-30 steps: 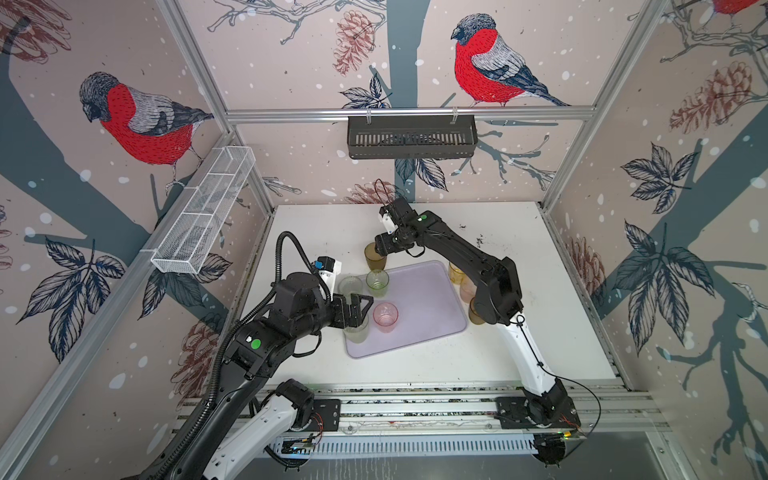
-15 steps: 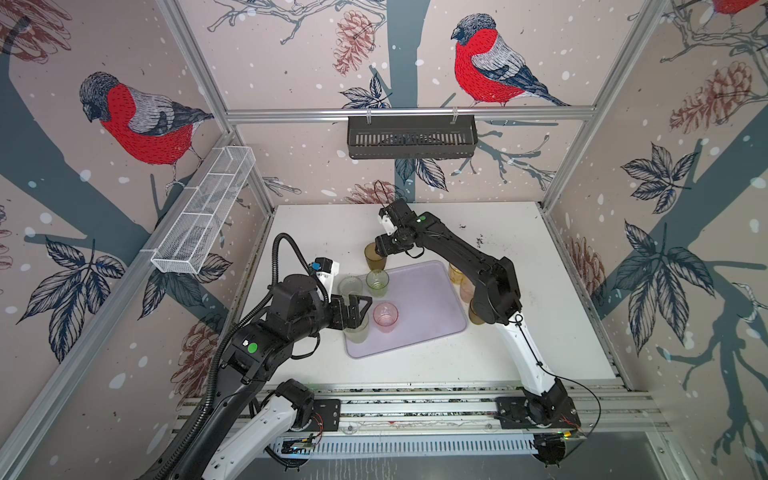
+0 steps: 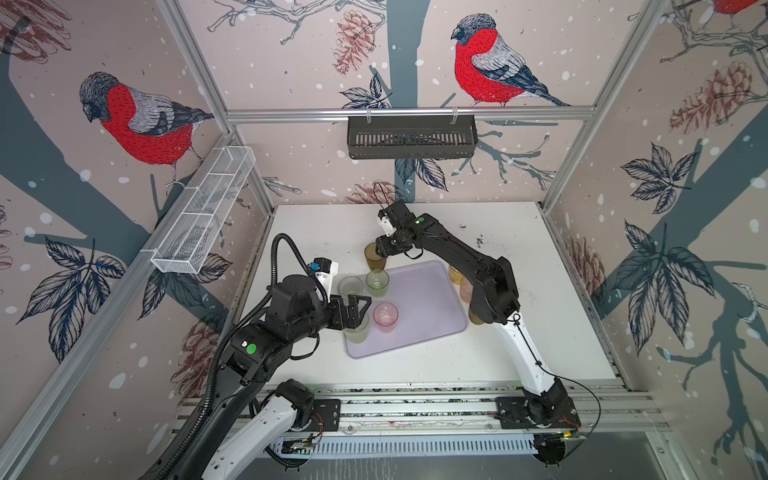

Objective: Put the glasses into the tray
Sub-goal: 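Lower the open right gripper around the amber dotted glass rim, then close the right gripper on the amber dotted glass rim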

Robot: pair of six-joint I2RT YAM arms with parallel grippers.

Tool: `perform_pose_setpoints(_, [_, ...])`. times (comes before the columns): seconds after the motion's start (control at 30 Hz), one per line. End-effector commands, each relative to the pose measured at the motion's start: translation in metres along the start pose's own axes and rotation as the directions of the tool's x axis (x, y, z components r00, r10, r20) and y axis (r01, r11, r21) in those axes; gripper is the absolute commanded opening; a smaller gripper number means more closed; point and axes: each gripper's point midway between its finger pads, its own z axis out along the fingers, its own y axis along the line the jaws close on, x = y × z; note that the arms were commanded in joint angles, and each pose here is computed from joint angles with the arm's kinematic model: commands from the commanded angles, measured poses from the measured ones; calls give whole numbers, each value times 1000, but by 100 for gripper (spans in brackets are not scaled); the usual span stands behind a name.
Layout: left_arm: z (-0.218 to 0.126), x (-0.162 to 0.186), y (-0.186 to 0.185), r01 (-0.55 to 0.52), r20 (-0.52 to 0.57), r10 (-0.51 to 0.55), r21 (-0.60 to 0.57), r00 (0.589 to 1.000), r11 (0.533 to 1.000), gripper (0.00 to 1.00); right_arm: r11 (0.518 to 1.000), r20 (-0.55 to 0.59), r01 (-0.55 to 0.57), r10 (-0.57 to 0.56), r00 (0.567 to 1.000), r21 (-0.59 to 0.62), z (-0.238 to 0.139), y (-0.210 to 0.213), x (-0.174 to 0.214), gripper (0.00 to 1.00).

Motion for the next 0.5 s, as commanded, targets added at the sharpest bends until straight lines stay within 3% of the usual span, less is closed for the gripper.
perform_pose_setpoints(0.0, [-2,-3,0,-4,11,4,-7,1000,1000,97,1000,24,-17,17,1000,-8,2,1,-6,57])
perform_pose_setpoints(0.47, [-3,-4,0,-4,16,4,-10,1000,1000,97,1000,27,-17,17,999,-4,7,-1,-8,46])
